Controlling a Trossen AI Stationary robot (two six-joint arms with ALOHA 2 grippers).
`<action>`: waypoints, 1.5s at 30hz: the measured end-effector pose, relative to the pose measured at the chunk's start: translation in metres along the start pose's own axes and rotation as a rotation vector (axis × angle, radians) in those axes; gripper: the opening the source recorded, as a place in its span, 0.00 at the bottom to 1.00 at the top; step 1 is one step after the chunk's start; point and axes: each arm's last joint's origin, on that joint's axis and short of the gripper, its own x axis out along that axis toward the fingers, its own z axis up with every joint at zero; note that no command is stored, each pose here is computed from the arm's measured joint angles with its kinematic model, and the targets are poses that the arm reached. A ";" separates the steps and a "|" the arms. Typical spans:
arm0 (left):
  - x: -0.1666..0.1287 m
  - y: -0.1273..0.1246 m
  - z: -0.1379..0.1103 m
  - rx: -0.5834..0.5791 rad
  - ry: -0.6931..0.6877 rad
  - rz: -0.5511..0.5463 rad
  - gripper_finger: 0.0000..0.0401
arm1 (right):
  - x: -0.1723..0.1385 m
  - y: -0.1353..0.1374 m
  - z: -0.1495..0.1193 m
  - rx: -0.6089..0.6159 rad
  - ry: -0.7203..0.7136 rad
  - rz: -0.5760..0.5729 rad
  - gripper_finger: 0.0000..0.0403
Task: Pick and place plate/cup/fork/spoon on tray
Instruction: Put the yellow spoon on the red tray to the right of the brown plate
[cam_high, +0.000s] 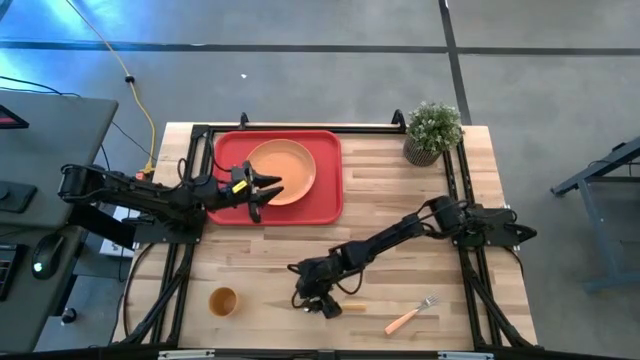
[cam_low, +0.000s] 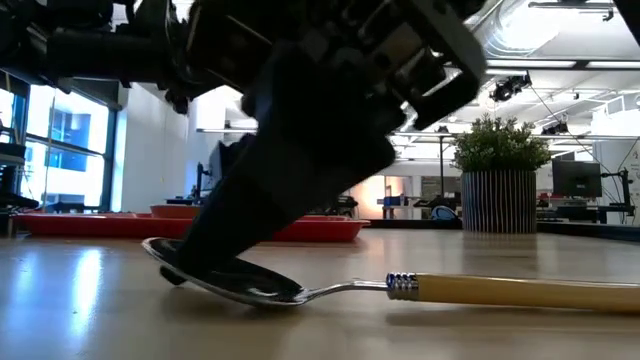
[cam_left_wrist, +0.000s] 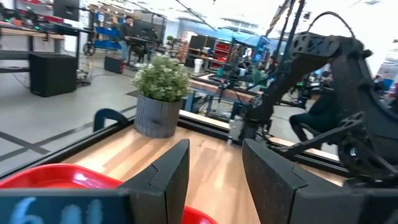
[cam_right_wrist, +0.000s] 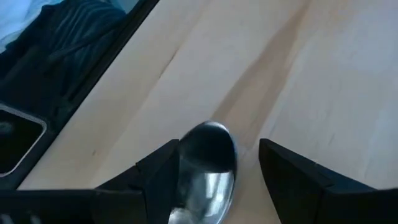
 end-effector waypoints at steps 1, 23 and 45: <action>0.000 -0.002 0.000 -0.005 0.002 -0.008 0.35 | 0.000 0.000 0.000 0.001 0.007 0.000 0.52; -0.005 -0.020 0.001 0.020 -0.035 -0.096 0.35 | -0.007 -0.003 0.000 0.135 0.048 0.014 0.02; -0.004 -0.009 0.009 0.198 -0.118 0.146 0.35 | -0.144 -0.084 0.047 0.083 -0.160 -0.437 0.00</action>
